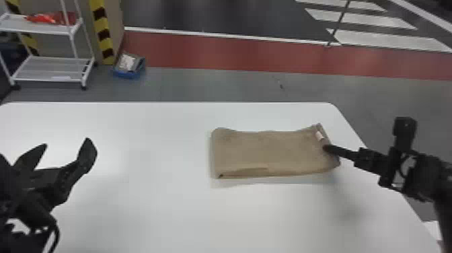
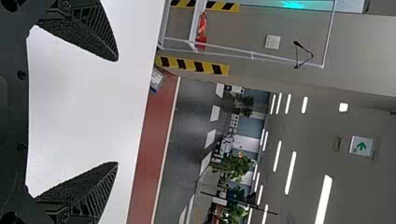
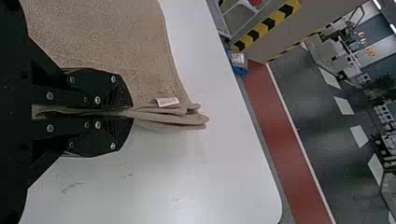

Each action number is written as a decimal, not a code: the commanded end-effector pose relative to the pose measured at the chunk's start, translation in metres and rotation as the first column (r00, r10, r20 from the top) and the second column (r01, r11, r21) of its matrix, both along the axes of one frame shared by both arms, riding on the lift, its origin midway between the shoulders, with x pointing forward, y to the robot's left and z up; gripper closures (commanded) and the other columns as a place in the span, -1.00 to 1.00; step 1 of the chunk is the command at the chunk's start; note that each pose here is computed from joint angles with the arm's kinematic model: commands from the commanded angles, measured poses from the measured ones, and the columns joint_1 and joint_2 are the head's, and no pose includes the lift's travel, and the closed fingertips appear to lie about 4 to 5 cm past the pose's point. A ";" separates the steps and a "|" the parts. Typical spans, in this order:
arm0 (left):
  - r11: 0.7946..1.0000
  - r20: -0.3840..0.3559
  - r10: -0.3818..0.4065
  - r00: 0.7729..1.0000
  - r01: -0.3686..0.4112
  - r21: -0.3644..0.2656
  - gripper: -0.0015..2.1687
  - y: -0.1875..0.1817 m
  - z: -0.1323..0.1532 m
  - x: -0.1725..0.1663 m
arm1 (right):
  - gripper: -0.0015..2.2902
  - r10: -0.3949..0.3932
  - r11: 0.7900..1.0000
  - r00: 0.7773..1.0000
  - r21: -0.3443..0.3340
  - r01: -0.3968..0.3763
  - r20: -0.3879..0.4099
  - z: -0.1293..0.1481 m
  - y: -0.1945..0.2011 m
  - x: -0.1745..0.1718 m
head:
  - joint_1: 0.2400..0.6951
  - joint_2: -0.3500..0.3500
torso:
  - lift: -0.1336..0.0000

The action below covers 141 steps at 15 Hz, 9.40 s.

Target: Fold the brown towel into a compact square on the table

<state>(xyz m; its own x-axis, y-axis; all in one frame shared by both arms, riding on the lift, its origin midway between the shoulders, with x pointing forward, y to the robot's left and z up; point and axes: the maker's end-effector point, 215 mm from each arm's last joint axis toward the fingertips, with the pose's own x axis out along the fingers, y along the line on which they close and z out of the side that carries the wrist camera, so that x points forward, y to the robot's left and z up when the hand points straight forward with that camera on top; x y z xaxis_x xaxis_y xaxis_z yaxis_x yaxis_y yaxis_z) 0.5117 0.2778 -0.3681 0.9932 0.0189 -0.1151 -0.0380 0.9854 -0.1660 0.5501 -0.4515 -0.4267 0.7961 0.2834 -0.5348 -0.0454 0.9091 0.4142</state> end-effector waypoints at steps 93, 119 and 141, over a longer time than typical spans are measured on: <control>0.985 0.074 0.041 0.996 -0.053 0.164 -0.96 0.018 0.007 -0.016 | 0.82 0.524 0.843 0.850 -0.116 -0.526 -0.047 0.007 0.382 0.038 | 1.00 0.59 | -0.87; 0.987 0.068 0.051 0.996 -0.061 0.151 -0.96 0.024 -0.002 -0.016 | 0.82 0.627 0.769 0.779 -0.162 -0.618 0.003 0.003 0.419 -0.041 | 1.00 0.87 | -0.87; 0.986 0.072 0.048 0.996 -0.059 0.159 -0.95 0.027 0.001 -0.017 | 0.82 0.550 0.799 0.832 -0.338 -0.497 0.078 -0.024 0.417 0.060 | 1.00 0.77 | -0.87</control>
